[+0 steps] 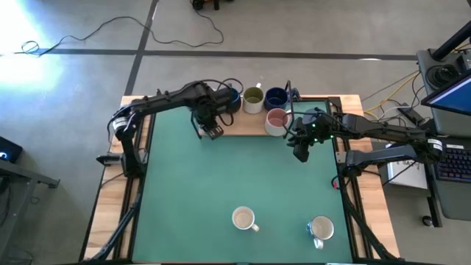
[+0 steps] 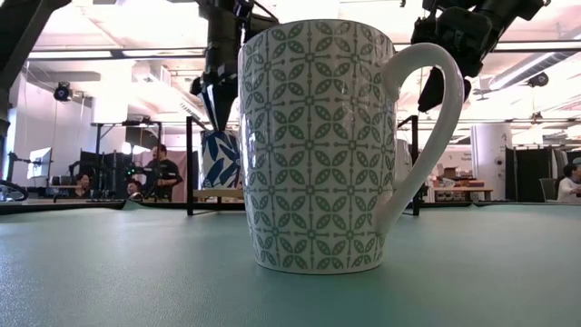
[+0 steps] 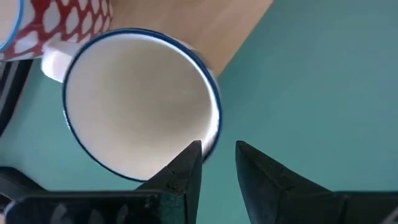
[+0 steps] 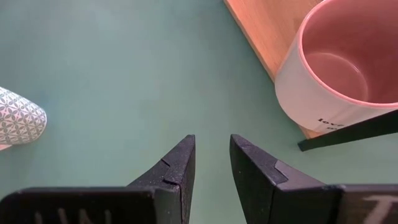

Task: Place coffee mugs
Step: Adjust the blue pattern mug

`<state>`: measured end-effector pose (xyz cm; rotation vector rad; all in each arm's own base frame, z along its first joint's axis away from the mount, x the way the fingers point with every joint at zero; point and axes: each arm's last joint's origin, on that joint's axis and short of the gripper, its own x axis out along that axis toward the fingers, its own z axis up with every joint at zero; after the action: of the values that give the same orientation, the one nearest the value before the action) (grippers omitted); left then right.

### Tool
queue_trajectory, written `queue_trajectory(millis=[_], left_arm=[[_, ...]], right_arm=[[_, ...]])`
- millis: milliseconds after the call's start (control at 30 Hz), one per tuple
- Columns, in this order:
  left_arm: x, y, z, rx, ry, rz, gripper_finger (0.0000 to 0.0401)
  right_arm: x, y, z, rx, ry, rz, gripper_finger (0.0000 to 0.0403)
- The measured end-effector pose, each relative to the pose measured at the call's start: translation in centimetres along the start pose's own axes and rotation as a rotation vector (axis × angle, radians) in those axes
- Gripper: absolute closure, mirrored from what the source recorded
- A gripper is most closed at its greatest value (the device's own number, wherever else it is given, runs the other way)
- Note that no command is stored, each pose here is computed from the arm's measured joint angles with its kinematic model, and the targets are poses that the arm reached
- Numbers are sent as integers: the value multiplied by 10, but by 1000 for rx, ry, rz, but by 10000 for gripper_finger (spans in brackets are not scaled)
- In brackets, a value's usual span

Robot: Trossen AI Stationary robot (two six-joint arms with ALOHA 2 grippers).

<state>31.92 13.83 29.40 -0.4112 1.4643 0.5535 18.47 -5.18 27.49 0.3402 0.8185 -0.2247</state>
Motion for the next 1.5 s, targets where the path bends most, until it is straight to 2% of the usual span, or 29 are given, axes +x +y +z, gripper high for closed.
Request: queue_trajectory(millis=[467, 767, 1000, 1500], left_arm=[[13, -2, 6, 29, 32, 29, 327], [15, -2, 8, -6, 32, 29, 391], [15, -2, 8, -35, 25, 27, 390], [16, 15, 18, -274, -22, -28, 391]], right_arm=[[0, 0, 0, 0, 0, 0, 314], [0, 0, 0, 0, 1, 0, 314], [0, 0, 0, 0, 0, 0, 314], [0, 0, 0, 0, 1, 0, 314]])
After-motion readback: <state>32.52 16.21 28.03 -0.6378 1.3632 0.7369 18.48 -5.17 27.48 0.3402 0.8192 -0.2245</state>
